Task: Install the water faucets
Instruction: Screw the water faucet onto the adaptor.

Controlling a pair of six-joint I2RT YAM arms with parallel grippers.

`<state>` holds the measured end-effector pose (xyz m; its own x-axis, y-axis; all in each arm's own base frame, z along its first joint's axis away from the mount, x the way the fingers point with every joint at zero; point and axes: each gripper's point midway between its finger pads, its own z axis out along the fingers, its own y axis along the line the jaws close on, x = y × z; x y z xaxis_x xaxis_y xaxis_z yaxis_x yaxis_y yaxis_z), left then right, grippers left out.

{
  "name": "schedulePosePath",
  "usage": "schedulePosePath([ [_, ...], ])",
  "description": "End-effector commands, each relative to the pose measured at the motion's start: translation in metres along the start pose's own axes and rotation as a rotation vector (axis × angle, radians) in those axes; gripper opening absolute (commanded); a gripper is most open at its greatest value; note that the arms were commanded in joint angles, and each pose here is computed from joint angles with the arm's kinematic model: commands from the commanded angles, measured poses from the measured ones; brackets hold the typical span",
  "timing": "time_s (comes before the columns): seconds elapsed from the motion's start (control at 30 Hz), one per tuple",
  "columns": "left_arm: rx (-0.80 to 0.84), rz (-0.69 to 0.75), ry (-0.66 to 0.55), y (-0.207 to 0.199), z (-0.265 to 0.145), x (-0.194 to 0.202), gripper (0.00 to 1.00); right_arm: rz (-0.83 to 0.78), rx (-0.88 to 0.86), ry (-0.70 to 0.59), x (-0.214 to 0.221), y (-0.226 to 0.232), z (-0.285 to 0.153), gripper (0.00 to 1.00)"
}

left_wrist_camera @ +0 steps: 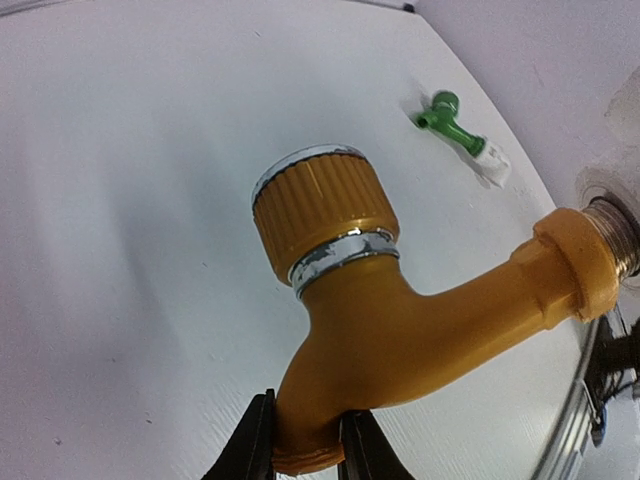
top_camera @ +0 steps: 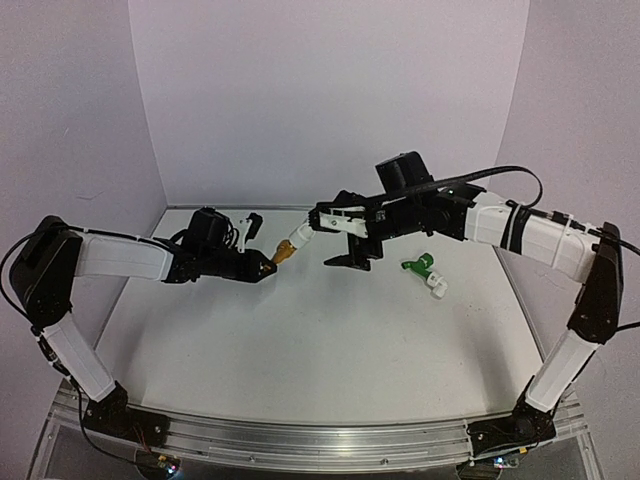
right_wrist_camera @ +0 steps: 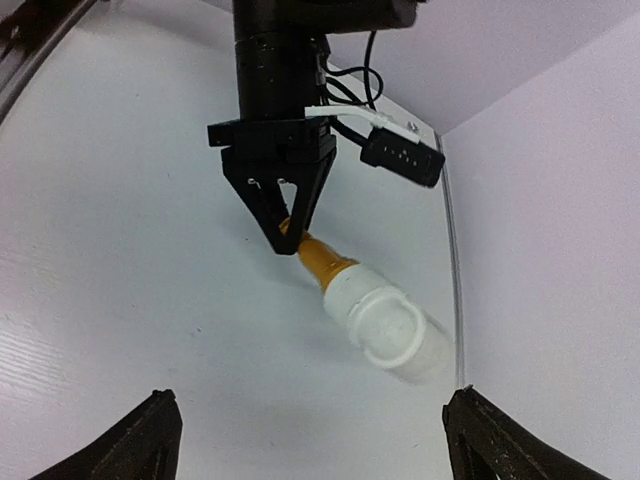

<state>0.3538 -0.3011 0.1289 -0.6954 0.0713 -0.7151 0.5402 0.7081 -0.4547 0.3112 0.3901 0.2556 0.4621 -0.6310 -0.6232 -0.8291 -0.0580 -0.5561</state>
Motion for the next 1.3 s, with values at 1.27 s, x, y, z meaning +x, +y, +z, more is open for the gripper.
schedulePosePath([
  [1.27, 0.286, 0.161, 0.164, -0.071, -0.014, 0.003, 0.0, -0.479, -0.204, -0.093, -0.009, 0.016, 0.042, 0.61],
])
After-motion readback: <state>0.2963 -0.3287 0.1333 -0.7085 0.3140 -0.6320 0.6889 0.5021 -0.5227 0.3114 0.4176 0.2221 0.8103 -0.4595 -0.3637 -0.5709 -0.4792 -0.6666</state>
